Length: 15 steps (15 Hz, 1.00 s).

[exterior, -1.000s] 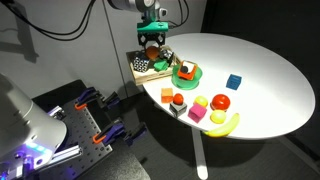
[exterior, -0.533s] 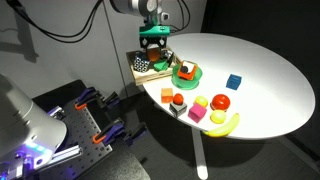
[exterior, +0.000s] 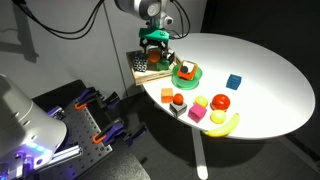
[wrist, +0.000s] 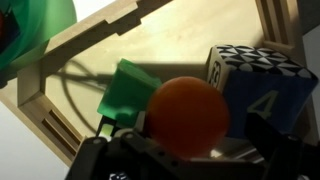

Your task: Lift the orange plush toy from the table and put it on the wooden tray

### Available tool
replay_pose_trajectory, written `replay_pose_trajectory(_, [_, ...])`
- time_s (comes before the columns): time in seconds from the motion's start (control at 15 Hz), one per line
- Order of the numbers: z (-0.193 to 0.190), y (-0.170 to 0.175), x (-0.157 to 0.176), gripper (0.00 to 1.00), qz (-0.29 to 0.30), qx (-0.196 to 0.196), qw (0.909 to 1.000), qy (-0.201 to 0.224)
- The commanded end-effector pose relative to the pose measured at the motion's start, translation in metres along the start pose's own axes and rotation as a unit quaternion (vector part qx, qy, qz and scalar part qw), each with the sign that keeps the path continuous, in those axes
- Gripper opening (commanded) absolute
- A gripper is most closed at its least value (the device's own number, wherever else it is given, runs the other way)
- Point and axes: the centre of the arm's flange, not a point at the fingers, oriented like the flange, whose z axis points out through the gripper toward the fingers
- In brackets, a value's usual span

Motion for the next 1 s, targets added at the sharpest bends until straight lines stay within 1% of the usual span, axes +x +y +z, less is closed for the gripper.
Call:
replay_pose_trajectory(0.0, [-0.018,-0.002,-0.011,1.0,0.074,0.039,0.996,0.031])
replay_pose_trajectory(0.13, [-0.023,-0.001,-0.015,1.0,0.106,0.047,0.9921,0.049])
replay_pose_trajectory(0.27, [-0.028,0.001,-0.02,1.0,0.126,0.038,0.9892,0.065])
replay_pose_trajectory(0.67, [-0.048,0.004,-0.037,1.0,0.176,-0.016,0.9802,0.089])
replay_pose_trajectory(0.8, [-0.055,0.007,-0.044,1.0,0.195,-0.037,0.9762,0.088])
replay_pose_trajectory(0.93, [-0.062,0.009,-0.05,1.0,0.211,-0.052,0.9738,0.069])
